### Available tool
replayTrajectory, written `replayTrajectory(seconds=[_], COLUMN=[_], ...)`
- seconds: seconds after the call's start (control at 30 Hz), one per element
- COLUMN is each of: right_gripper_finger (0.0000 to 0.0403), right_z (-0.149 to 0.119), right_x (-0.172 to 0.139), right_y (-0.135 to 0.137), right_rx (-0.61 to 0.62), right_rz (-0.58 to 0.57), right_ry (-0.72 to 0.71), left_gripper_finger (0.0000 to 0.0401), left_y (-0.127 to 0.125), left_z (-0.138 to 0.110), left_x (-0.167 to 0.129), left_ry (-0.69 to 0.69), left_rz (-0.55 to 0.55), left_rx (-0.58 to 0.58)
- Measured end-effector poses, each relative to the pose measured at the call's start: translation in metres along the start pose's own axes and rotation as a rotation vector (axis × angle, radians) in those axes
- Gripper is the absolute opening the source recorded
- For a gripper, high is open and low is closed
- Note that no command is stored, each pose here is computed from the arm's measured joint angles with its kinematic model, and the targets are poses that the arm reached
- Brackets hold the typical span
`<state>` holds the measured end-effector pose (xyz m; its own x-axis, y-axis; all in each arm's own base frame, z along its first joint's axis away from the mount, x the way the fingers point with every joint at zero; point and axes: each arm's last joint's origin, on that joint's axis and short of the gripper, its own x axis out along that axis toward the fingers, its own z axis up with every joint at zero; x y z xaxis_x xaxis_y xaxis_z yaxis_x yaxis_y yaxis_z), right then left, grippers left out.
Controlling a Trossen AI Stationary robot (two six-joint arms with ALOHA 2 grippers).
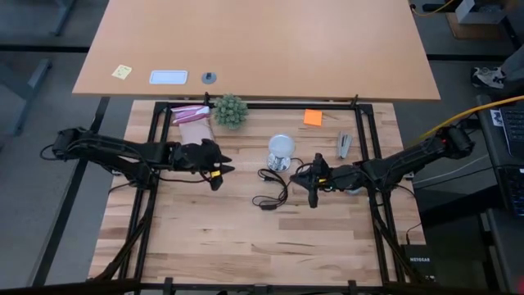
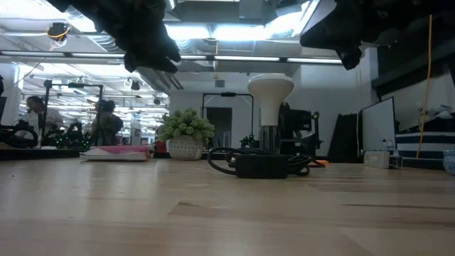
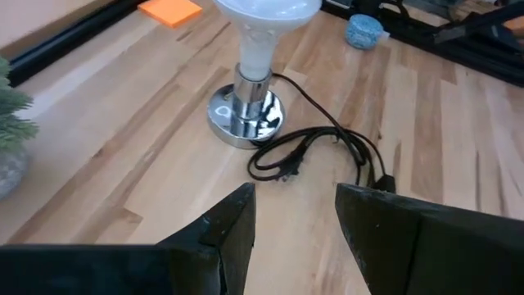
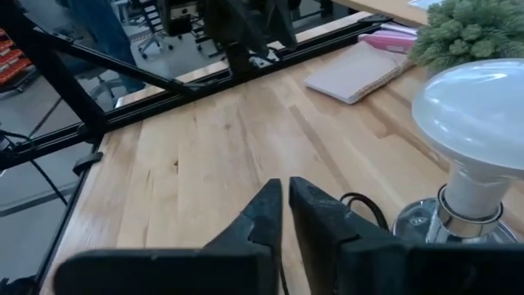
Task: Screw lightbulb
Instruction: Remove the lightbulb from the lamp
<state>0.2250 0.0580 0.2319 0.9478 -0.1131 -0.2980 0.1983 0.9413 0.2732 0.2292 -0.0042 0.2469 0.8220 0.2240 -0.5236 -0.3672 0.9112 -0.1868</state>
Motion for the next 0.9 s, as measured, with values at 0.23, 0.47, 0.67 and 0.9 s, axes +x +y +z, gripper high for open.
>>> replayTrajectory(seconds=[0.23,0.47,0.67,0.9], right_gripper_finger=[0.0126,0.0187,0.0189,0.0188], right_z=[0.001,0.009,0.027,0.035], right_x=[0.000,-0.006,-0.028,-0.064], right_y=[-0.001,-0.005,-0.007,-0.020], right_rx=[0.004,0.012,-0.089,-0.227], right_rz=[-0.034,-0.161,-0.141,-0.152], right_ry=[-0.026,-0.120,-0.193,-0.172], left_gripper_finger=[0.0159,0.0159,0.0159,0.0159], left_y=[-0.001,0.004,0.020,0.040], left_z=[0.001,0.026,0.056,0.032], left_x=[0.000,-0.017,-0.076,-0.134], left_ry=[-0.001,-0.137,-0.273,-0.219], left_rz=[-0.026,-0.029,-0.006,0.000], left_rx=[0.070,0.048,0.053,-0.022])
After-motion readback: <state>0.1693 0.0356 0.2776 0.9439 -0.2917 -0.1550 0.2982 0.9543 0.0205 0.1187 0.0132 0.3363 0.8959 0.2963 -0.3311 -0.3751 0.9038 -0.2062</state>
